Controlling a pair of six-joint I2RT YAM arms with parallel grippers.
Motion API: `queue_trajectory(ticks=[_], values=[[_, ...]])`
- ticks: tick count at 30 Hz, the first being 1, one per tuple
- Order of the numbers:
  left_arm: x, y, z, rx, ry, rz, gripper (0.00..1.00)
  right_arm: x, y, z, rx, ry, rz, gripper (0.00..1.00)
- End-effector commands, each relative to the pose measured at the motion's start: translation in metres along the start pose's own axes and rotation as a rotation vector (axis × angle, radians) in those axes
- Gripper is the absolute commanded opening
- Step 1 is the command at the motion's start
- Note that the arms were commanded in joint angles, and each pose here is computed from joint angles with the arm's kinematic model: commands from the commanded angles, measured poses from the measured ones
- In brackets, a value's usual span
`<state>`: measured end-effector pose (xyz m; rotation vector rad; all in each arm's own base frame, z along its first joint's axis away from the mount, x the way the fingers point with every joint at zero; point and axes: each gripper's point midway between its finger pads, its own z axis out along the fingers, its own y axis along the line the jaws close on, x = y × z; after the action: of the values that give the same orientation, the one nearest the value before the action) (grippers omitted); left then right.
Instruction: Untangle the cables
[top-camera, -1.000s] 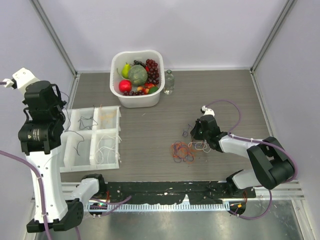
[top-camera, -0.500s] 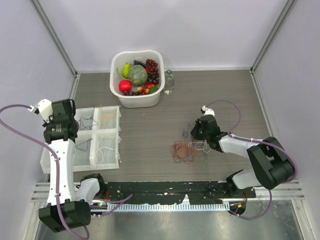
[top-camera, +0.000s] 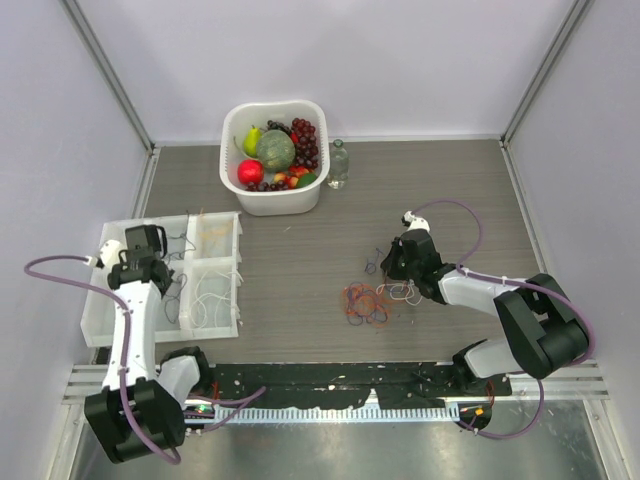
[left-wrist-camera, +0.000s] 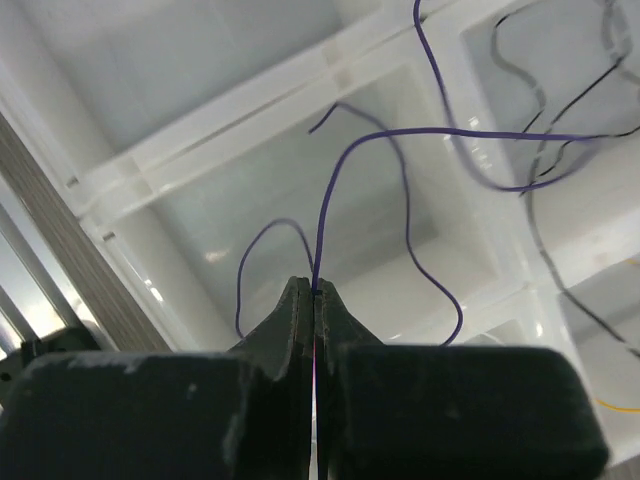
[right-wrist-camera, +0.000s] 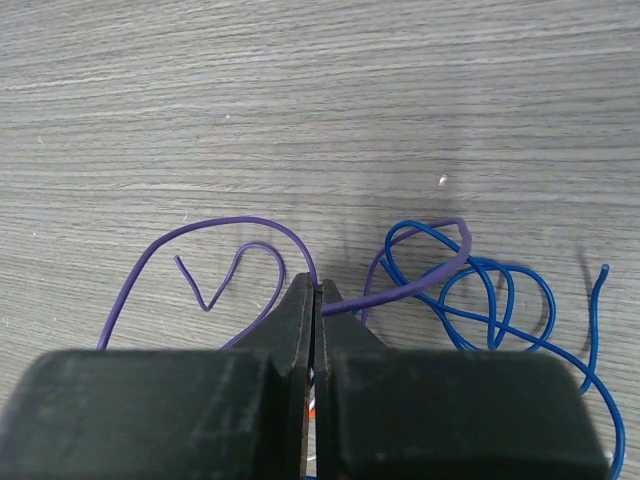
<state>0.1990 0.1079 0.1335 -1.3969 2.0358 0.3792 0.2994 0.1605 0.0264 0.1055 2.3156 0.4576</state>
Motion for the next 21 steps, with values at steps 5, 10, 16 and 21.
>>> queue_trajectory(ticks=[5,10,16,21], values=[[0.02,-0.003,0.029,-0.037,0.042,-0.075,0.0,-0.015,0.007,-0.001,-0.027,-0.051,0.013,0.01],[0.03,0.017,0.028,-0.098,0.063,-0.147,0.0,-0.015,0.006,-0.001,-0.024,-0.049,0.012,0.01],[0.036,0.038,0.012,-0.118,0.036,-0.23,0.0,-0.013,0.006,0.001,-0.027,-0.04,0.014,0.01],[0.036,0.048,-0.005,-0.092,0.016,-0.279,0.0,-0.011,0.008,0.004,-0.038,-0.029,0.017,0.01]])
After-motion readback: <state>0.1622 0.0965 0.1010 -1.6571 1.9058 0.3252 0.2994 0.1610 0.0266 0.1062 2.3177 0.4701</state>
